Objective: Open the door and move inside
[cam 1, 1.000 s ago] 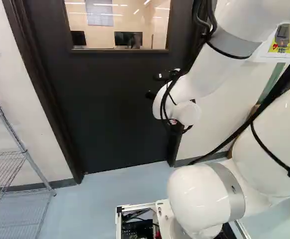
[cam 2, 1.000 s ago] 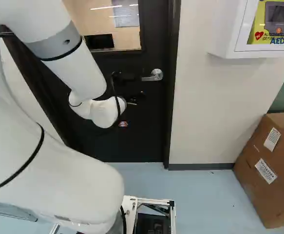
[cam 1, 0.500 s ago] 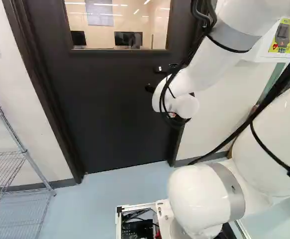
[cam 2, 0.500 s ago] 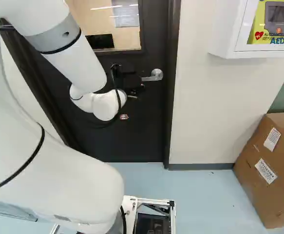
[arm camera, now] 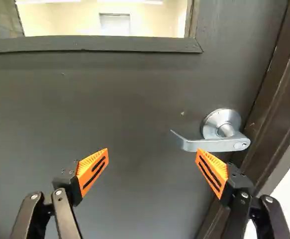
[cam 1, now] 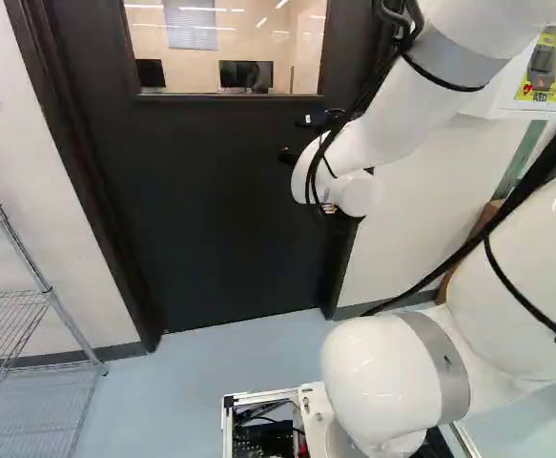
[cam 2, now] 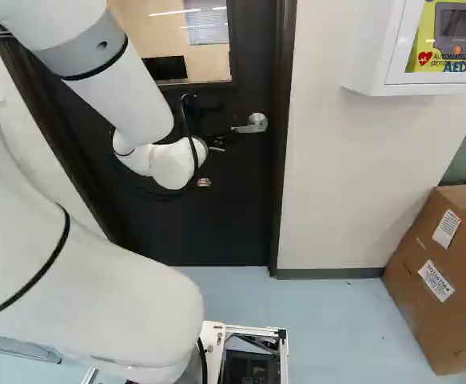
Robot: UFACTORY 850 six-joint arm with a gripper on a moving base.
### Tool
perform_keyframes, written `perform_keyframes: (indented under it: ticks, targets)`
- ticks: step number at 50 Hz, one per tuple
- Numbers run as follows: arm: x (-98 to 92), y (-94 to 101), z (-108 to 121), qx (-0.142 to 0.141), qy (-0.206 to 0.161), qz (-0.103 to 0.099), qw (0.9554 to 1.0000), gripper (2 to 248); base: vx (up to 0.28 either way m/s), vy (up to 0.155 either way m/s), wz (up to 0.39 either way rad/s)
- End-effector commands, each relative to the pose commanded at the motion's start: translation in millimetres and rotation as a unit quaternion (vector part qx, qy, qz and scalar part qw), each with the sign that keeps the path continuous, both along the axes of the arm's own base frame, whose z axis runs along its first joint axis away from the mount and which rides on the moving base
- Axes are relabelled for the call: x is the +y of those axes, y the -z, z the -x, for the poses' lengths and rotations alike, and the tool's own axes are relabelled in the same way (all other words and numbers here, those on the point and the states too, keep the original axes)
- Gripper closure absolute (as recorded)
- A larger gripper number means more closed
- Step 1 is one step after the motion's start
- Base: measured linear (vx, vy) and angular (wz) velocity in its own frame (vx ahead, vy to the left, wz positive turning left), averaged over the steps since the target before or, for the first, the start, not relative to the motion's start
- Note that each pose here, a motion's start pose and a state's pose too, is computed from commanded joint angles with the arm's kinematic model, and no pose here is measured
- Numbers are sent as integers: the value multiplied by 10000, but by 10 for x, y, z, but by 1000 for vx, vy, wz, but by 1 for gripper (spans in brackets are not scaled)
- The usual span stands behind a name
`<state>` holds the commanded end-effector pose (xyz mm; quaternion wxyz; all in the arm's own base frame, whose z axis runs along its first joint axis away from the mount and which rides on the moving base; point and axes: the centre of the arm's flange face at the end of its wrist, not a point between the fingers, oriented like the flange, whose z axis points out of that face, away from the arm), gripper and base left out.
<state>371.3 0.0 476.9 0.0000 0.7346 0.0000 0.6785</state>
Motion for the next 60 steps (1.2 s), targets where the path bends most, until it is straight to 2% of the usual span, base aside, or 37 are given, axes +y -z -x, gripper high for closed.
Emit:
perform_keyframes:
  ticks: [17,60]
  targets:
    - [0,-148,-98,-156,0,0,9999,3,0,0,0]
    - [-75,-185,-483,-121,89,1,9999,3,0,0,0]
